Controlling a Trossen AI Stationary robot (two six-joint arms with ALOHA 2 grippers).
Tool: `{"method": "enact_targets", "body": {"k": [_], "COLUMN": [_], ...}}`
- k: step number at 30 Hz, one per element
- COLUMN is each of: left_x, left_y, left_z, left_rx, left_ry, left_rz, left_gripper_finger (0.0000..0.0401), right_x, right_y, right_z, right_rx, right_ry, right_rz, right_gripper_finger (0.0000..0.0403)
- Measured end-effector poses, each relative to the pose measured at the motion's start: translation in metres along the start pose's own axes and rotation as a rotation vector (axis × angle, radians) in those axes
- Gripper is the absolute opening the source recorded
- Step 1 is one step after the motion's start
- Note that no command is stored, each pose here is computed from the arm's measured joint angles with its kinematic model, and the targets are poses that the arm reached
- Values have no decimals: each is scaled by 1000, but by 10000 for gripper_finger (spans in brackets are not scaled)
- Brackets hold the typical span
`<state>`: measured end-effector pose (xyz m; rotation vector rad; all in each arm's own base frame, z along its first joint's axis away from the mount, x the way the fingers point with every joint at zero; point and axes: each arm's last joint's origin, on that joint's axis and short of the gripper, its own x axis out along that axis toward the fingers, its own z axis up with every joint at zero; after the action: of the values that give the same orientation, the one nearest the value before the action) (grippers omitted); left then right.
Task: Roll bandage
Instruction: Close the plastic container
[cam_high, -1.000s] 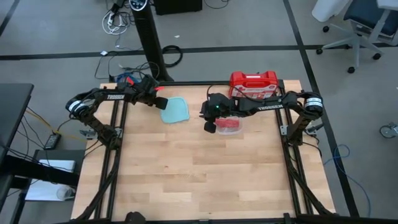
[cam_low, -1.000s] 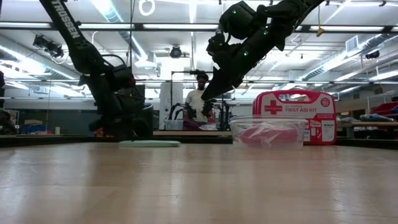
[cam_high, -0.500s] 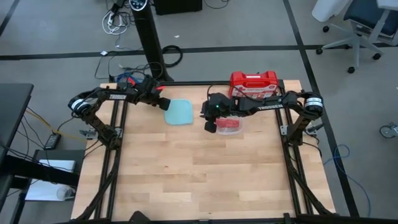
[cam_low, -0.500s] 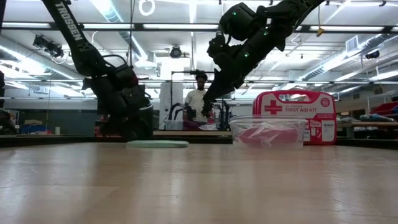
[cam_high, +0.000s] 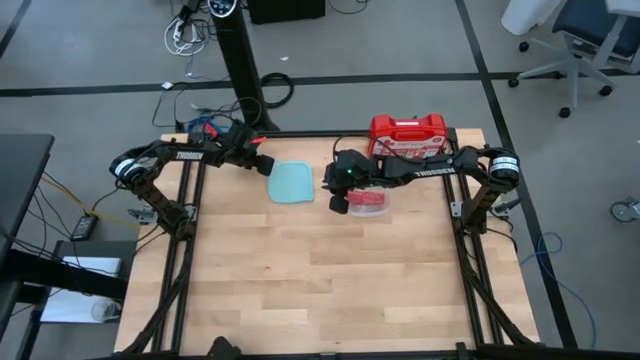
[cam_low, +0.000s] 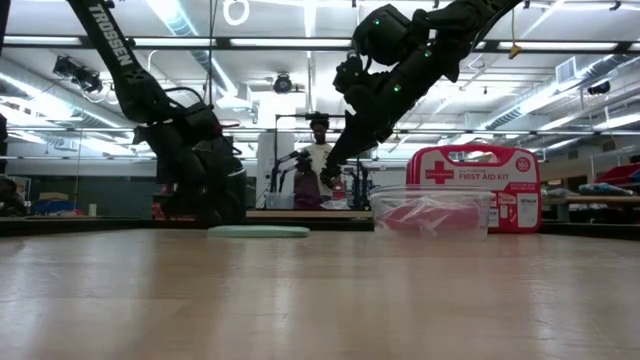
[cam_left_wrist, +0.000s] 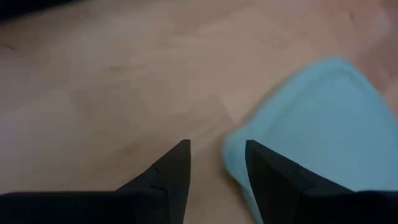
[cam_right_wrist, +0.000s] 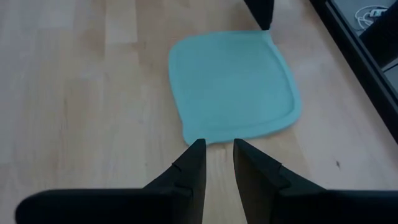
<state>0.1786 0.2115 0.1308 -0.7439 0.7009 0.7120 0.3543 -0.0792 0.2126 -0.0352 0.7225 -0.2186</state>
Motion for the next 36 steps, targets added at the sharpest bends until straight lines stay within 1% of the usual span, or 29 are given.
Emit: {"method": "enact_targets", "body": {"k": [4, 9, 14, 17, 21, 27, 30, 32, 36], "left_x": [0, 3, 7, 9, 11, 10, 8, 7, 4], "left_y": [-2, -15, -38, -51, -64, -74, -78, -82, -93], "left_z": [4, 4, 1, -5, -18, -39, -49, -55, -68], "left_rx": [-14, 34, 147, 248, 356, 422, 436, 421, 387], "left_ry": [-56, -100, -121, -108, -28, 131, 221, 278, 400], "left_rz": [35, 72, -20, -35, -53, -45, -53, -99, -285], "left_gripper_finger": [156, 156, 156, 156, 156, 156, 156, 156, 156], "right_x": [0, 0, 0, 0, 0, 0, 0, 0, 0], "right_y": [0, 0, 0, 0, 0, 0, 0, 0, 1], "right_z": [0, 0, 0, 0, 0, -1, -3, -3, -5], "right_rx": [0, 0, 0, -1, 0, 0, 0, 1, 2], "right_ry": [0, -1, -1, -1, 0, 13, 31, 36, 49], "right_rz": [0, -1, -1, -1, 0, 1, 3, 3, 4], "right_gripper_finger": [79, 79, 79, 79, 79, 79, 79, 79, 79]}}
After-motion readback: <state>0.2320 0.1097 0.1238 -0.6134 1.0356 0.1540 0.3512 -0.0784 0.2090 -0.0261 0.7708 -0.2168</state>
